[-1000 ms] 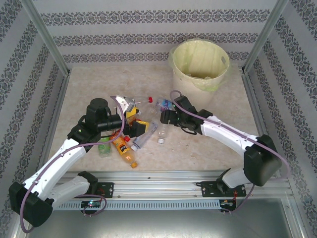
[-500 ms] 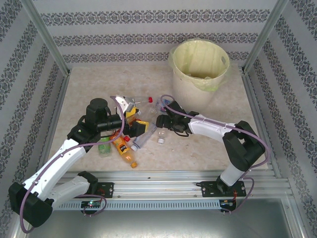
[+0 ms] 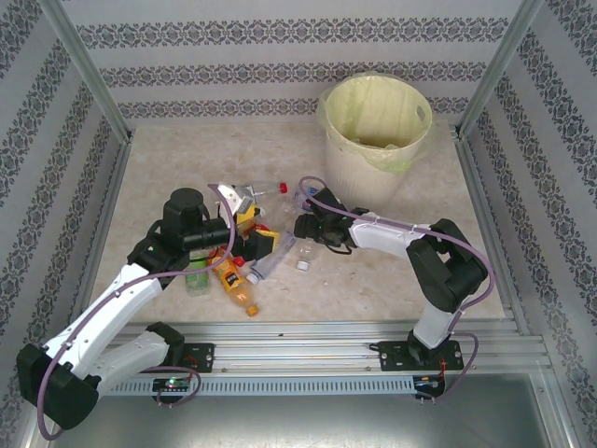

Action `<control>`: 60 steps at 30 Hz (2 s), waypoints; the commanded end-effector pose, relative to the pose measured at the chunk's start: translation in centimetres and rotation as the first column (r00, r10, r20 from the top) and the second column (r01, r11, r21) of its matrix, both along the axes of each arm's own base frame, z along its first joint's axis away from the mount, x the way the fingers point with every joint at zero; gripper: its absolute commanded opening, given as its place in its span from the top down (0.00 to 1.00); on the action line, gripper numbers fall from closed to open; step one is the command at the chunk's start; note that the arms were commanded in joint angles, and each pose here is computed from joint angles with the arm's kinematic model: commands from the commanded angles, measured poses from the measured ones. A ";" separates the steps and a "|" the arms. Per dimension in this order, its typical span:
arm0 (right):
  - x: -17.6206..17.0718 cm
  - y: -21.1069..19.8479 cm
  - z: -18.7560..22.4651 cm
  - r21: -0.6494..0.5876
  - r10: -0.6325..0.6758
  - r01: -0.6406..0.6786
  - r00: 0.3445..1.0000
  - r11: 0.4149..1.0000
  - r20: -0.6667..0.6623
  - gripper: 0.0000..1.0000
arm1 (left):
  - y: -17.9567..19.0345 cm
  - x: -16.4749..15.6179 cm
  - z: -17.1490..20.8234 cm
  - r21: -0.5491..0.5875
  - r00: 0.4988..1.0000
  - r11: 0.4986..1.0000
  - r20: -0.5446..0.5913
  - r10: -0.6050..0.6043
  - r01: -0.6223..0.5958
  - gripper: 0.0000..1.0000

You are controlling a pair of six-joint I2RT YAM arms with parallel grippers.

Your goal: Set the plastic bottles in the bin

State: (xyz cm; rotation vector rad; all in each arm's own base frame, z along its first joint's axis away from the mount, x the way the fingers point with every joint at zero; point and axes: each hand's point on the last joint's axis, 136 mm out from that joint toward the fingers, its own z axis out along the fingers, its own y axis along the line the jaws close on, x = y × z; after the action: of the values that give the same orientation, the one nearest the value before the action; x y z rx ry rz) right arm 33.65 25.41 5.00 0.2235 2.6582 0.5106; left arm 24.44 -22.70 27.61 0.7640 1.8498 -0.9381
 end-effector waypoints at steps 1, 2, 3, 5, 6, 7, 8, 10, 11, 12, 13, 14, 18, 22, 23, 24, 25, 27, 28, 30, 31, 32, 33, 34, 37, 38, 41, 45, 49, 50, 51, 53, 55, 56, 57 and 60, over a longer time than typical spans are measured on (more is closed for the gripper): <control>1.0 0.1 0.3 0.005 -0.006 0.005 1.000 1.000 0.027 0.26 | -0.2 0.4 0.5 -0.015 0.999 1.000 0.035 -0.001 0.002 0.00; 1.1 0.0 0.4 0.006 -0.008 0.008 1.000 1.000 0.027 0.27 | -0.2 0.4 0.4 -0.014 0.999 1.000 0.032 -0.002 0.003 0.00; 1.0 -0.2 0.3 0.005 -0.010 0.010 1.000 1.000 0.025 0.28 | -0.3 0.5 0.3 -0.012 0.999 1.000 0.032 -0.002 0.002 0.00; 0.9 -0.6 0.2 0.005 -0.012 0.012 1.000 1.000 0.021 0.30 | -0.3 0.5 0.1 -0.007 1.000 1.000 0.029 0.000 0.000 0.00; 0.9 -0.7 0.1 0.005 -0.011 0.011 1.000 1.000 0.022 0.32 | -0.2 0.6 0.0 -0.005 1.000 1.000 0.027 0.001 -0.001 0.00; 0.9 -0.7 0.2 0.006 -0.007 0.006 1.000 1.000 0.026 0.33 | -0.3 0.6 -0.1 -0.004 1.000 1.000 0.025 -0.001 0.001 0.00; 0.9 -0.8 0.2 0.002 -0.001 0.001 1.000 1.000 0.030 0.34 | -0.3 0.6 -0.1 -0.001 1.000 1.000 0.025 -0.002 0.002 0.00; 0.9 -0.9 0.5 -0.001 0.015 -0.015 0.999 1.000 0.041 0.38 | -0.3 0.6 -0.2 0.001 1.000 1.000 0.023 -0.003 0.003 0.00; 0.9 -0.9 0.6 -0.003 0.026 -0.026 0.999 1.000 0.044 0.39 | -0.3 0.6 -0.2 0.002 1.000 1.000 0.024 -0.004 0.003 0.00; 1.0 -0.8 1.0 -0.002 0.042 -0.042 0.997 0.999 0.059 0.40 | -0.3 0.5 -0.2 0.003 1.000 1.000 0.024 -0.005 0.005 0.00; 1.1 -0.7 1.4 -0.004 0.062 -0.062 0.995 0.998 0.078 0.40 | -0.3 0.5 -0.1 0.002 1.000 1.000 0.025 -0.005 0.005 0.00; 1.1 -0.7 1.7 -0.009 0.079 -0.078 0.993 0.997 0.092 0.41 | -0.2 0.5 -0.1 0.001 1.000 1.000 0.027 -0.003 0.003 0.00; 0.8 -0.9 4.1 -0.033 0.161 -0.158 0.975 0.987 0.153 0.44 | -0.2 0.5 -0.2 0.000 1.000 1.000 0.027 -0.005 0.005 0.00; 0.2 -1.7 7.7 -0.069 0.213 -0.203 0.951 0.977 0.223 0.45 | -0.3 0.4 0.0 -0.011 0.999 1.000 0.031 -0.006 0.007 0.00; 0.1 -1.9 8.9 -0.078 0.227 -0.214 0.942 0.974 0.247 0.45 | -0.3 0.4 0.1 -0.016 0.999 1.000 0.034 -0.007 0.007 0.00; -0.1 -2.2 10.2 -0.090 0.239 -0.222 0.932 0.971 0.271 0.45 | -0.3 0.4 0.2 -0.022 0.999 1.000 0.035 -0.007 0.007 0.00; -0.3 -2.5 11.4 -0.105 0.251 -0.230 0.923 0.968 0.292 0.45 | -0.4 0.4 0.6 -0.036 0.999 0.999 0.039 -0.004 0.006 0.00; -0.6 -3.2 13.7 -0.134 0.264 -0.232 0.906 0.963 0.330 0.46 | -0.4 0.4 1.2 -0.068 0.998 0.998 0.055 0.002 0.002 0.00; -0.7 -3.5 14.8 -0.148 0.270 -0.232 0.897 0.961 0.349 0.45 | -0.4 0.4 1.5 -0.089 0.998 0.996 0.063 0.007 -0.001 0.00; -0.9 -4.2 17.2 -0.168 0.272 -0.223 0.882 0.960 0.385 0.46 | -0.3 0.4 2.1 -0.125 0.997 0.992 0.079 0.020 -0.010 0.00; -1.0 -4.5 18.4 -0.179 0.272 -0.216 0.874 0.960 0.403 0.46 | -0.3 0.4 2.2 -0.136 0.996 0.991 0.084 0.024 -0.012 0.00; -1.0 -4.8 19.5 -0.186 0.271 -0.210 0.866 0.960 0.421 0.46 | -0.3 0.4 2.4 -0.144 0.996 0.989 0.090 0.026 -0.013 0.00; -1.1 -5.1 20.6 -0.194 0.271 -0.204 0.857 0.960 0.438 0.46 | -0.2 0.5 2.7 -0.158 0.995 0.987 0.097 0.034 -0.018 0.00; -1.1 -5.3 21.9 -0.200 0.268 -0.195 0.847 0.960 0.459 0.46 | -0.2 0.5 3.0 -0.175 0.994 0.984 0.105 0.040 -0.021 0.00; -0.9 -6.1 25.2 -0.221 0.260 -0.166 0.817 0.961 0.515 0.46 | 0.0 0.3 4.0 -0.230 0.990 0.973 0.129 0.055 -0.024 0.00; -0.9 -6.3 26.2 -0.225 0.257 -0.158 0.809 0.961 0.529 0.46 | 0.0 0.2 4.2 -0.239 0.990 0.971 0.130 0.056 -0.024 0.00; -0.4 -7.2 29.2 -0.241 0.245 -0.126 0.784 0.962 0.571 0.46 | 0.1 0.0 4.9 -0.268 0.988 0.963 0.143 0.058 -0.017 0.00; 0.8 -9.0 33.3 -0.254 0.207 -0.054 0.751 0.966 0.626 0.46 | 0.2 -0.2 5.5 -0.294 0.986 0.956 0.155 0.061 -0.013 0.00; 2.6 -11.1 36.0 -0.247 0.156 0.017 0.734 0.969 0.661 0.47 | 0.4 -0.3 5.7 -0.296 0.984 0.955 0.163 0.069 -0.018 0.00; 3.1 -11.5 36.4 -0.244 0.146 0.030 0.731 0.969 0.666 0.48 | 0.4 -0.3 5.7 -0.297 0.984 0.955 0.165 0.070 -0.018 0.00; 3.7 -12.0 36.8 -0.238 0.133 0.042 0.730 0.970 0.670 0.48 | 0.5 -0.3 5.7 -0.296 0.984 0.955 0.163 0.071 -0.020 0.00; 5.0 -12.9 37.4 -0.225 0.107 0.066 0.729 0.972 0.676 0.48 | 0.5 -0.3 5.8 -0.296 0.984 0.955 0.165 0.074 -0.022 0.00; 6.4 -13.8 37.9 -0.206 0.076 0.090 0.728 0.974 0.681 0.49 | 0.6 -0.3 5.8 -0.294 0.983 0.955 0.165 0.076 -0.024 0.00; 7.0 -14.1 38.0 -0.198 0.064 0.100 0.728 0.975 0.683 0.49 | 0.6 -0.3 5.8 -0.293 0.983 0.956 0.165 0.076 -0.025 0.00; 7.8 -14.3 38.3 -0.186 0.052 0.106 0.724 0.977 0.688 0.49 | 0.6 -0.3 5.8 -0.292 0.983 0.956 0.166 0.079 -0.027 0.00; 9.8 -15.0 38.9 -0.167 0.019 0.136 0.719 0.976 0.695 0.50 | 0.6 0.1 5.3 -0.284 0.984 0.958 0.157 0.086 -0.039 0.00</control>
State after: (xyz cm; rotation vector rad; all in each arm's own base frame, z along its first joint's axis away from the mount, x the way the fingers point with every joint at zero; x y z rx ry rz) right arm 42.39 10.52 42.42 0.0256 1.9581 0.1933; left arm 24.27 -22.48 31.91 0.6074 1.5867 -1.0476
